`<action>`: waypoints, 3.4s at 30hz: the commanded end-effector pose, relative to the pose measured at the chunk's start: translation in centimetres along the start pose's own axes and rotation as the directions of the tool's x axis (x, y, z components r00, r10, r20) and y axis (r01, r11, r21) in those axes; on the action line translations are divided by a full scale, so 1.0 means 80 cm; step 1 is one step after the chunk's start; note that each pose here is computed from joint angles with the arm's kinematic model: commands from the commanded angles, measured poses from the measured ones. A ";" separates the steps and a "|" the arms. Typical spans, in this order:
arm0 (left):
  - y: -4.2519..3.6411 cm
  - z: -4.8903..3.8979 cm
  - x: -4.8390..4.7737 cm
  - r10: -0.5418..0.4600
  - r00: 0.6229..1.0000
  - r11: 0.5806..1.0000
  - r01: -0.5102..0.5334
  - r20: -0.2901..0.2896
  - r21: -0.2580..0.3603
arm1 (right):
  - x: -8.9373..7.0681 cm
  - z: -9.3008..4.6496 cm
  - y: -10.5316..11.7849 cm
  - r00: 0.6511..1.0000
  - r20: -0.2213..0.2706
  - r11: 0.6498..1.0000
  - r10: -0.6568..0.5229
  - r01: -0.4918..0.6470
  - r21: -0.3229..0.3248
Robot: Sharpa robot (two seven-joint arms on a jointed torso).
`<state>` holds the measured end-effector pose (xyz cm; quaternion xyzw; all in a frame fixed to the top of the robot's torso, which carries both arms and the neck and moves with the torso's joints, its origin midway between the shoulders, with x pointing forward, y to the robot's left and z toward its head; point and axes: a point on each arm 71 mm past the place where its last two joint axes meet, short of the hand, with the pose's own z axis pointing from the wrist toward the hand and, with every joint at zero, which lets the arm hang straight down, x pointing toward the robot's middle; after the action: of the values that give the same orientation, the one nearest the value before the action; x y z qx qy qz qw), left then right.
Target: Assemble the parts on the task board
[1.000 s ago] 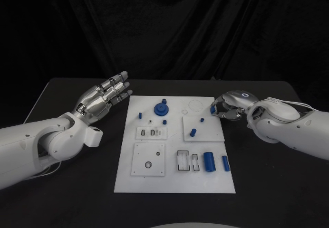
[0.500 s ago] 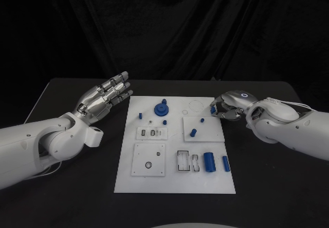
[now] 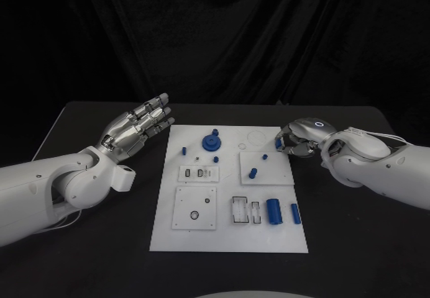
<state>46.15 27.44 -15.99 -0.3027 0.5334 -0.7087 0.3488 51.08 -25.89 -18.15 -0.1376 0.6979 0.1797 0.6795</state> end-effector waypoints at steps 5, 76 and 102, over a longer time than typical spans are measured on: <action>-0.0035 0.001 0.003 -0.009 1.000 0.998 0.010 -0.021 0.057 | -0.002 0.000 0.001 0.999 0.038 1.000 -0.002 0.002 -0.008; 0.0038 0.011 0.013 -0.025 0.998 0.999 0.026 -0.050 0.032 | 0.031 0.029 0.236 0.999 0.020 0.960 -0.034 0.038 -0.276; 0.0058 0.011 0.012 -0.029 0.998 0.999 0.030 -0.054 0.027 | 0.038 0.033 0.240 0.998 -0.012 0.959 -0.055 0.049 -0.281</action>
<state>46.53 26.15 -16.31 -0.2961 0.5369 -0.7172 0.3312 44.85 -7.22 -19.71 -0.2528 0.6606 0.2708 0.6529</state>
